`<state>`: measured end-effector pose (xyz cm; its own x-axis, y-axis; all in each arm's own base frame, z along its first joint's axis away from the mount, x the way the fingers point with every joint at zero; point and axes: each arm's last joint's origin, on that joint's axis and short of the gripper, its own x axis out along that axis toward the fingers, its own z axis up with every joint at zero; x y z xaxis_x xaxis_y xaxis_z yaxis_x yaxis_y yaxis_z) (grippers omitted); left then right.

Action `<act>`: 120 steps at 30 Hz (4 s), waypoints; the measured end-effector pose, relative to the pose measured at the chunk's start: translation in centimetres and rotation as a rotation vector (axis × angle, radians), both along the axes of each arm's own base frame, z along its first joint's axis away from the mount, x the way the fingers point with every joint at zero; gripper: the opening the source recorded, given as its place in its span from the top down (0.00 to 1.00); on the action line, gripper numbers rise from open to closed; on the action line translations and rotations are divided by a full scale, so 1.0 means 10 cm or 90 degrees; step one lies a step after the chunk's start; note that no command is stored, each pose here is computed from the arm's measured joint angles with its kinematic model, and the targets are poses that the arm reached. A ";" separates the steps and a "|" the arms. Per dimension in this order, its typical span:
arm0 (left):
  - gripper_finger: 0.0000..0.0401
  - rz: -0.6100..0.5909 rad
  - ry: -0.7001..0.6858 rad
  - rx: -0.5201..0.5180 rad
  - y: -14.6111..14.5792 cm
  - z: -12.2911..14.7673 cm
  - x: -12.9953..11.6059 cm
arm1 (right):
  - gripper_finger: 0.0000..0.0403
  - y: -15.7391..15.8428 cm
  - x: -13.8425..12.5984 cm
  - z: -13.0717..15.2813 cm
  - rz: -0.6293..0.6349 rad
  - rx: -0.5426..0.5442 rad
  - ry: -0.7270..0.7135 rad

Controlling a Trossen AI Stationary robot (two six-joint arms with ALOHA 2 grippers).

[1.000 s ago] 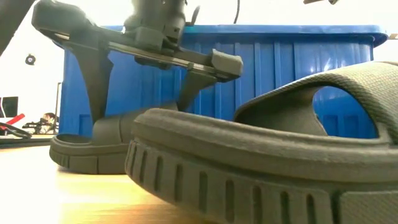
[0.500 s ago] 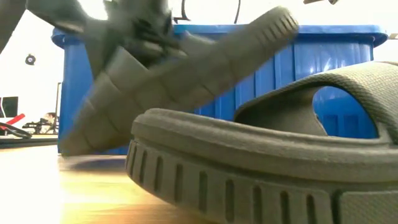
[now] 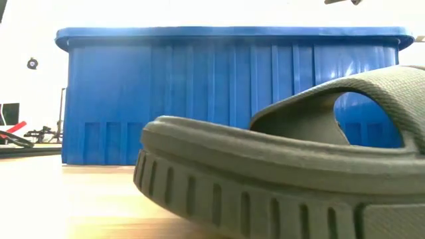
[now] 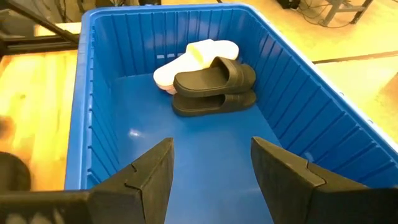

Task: Pick and place slides into bin
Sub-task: Put the black slide into the bin

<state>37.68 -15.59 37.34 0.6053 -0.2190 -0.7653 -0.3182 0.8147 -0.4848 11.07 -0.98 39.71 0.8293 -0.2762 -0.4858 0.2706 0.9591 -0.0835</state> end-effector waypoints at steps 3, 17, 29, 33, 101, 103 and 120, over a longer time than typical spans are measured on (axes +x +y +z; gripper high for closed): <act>0.99 -0.013 -0.105 0.068 0.20 0.30 -0.09 | 0.50 0.00 -0.01 0.01 -0.009 0.016 -0.007; 1.00 0.047 0.026 0.617 1.83 0.21 0.11 | 0.50 0.00 -0.02 0.05 -0.055 0.096 -0.044; 1.00 0.063 0.235 0.680 2.72 -1.00 0.78 | 0.50 0.00 -0.01 0.05 -0.053 0.092 -0.045; 1.00 0.024 0.276 0.711 2.81 -1.27 0.90 | 0.50 0.00 -0.01 0.05 -0.053 0.092 -0.045; 0.09 -0.148 0.325 0.517 3.40 -1.44 0.60 | 0.50 0.00 -0.01 0.05 -0.053 0.092 -0.045; 0.09 -0.166 0.298 0.481 3.37 -1.37 0.58 | 0.50 0.00 -0.01 0.05 -0.052 0.092 -0.045; 0.09 -0.094 -0.181 -0.014 2.16 0.25 0.26 | 0.50 0.00 -0.01 0.05 -0.053 0.092 -0.045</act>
<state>40.26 6.00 39.85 0.7542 -0.3351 -0.5647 -0.0467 0.8305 -0.5551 10.99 -0.97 40.22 0.8401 -0.2763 -0.4668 0.3492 0.9340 0.0757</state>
